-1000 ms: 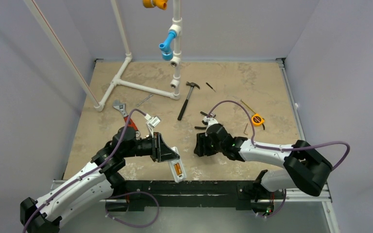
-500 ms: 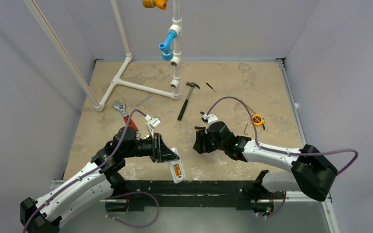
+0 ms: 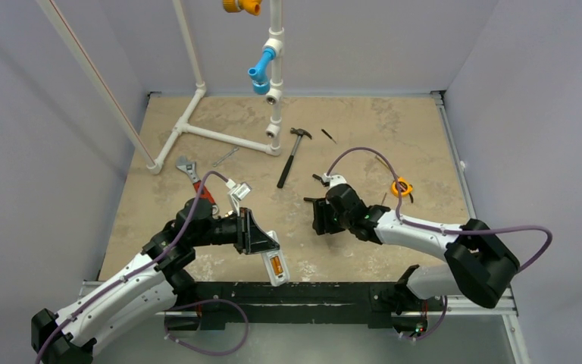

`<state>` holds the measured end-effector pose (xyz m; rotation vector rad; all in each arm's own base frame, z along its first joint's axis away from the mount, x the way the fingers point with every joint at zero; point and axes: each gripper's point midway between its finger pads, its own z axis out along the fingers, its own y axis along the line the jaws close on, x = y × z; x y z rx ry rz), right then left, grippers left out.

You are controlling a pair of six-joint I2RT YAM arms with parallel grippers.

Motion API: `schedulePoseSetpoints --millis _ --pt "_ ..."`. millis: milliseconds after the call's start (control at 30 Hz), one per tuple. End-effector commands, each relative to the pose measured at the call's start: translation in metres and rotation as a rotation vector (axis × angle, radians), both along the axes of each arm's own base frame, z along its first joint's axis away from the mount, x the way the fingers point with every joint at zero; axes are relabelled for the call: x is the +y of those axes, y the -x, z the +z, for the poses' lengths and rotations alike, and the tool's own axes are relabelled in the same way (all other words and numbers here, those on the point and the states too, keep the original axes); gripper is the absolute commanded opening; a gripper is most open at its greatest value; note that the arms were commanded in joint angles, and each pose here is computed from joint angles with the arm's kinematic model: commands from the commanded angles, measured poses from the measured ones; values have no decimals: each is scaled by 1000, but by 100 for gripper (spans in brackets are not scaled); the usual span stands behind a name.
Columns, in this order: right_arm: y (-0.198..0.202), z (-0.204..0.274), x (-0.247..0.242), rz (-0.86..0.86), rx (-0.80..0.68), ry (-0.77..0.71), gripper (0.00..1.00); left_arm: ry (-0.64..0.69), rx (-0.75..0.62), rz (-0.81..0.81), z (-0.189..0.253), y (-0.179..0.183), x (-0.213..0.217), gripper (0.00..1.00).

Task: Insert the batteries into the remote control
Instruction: Pick up the battery cover at the center of the board.

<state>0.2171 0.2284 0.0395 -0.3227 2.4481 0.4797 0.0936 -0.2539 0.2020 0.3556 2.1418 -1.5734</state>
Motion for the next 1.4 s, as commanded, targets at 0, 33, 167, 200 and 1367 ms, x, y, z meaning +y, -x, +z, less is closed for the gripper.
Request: schedulePoseSetpoints --millis 0,33,167,200,1367 --pt "-22 18 7 -26 -66 -7 55 31 -41 -11 11 1 -1 0" --pt "-23 18 8 -23 -66 -6 55 31 -44 -12 12 1 -1 0" --pt "-22 8 9 -18 -36 11 55 27 -44 -10 11 1 -1 0" --pt "-20 6 8 -19 -27 12 55 28 -44 -9 11 0 0 0" --pt "51 -13 -27 20 94 102 50 36 -24 -20 5 -4 -8 0"
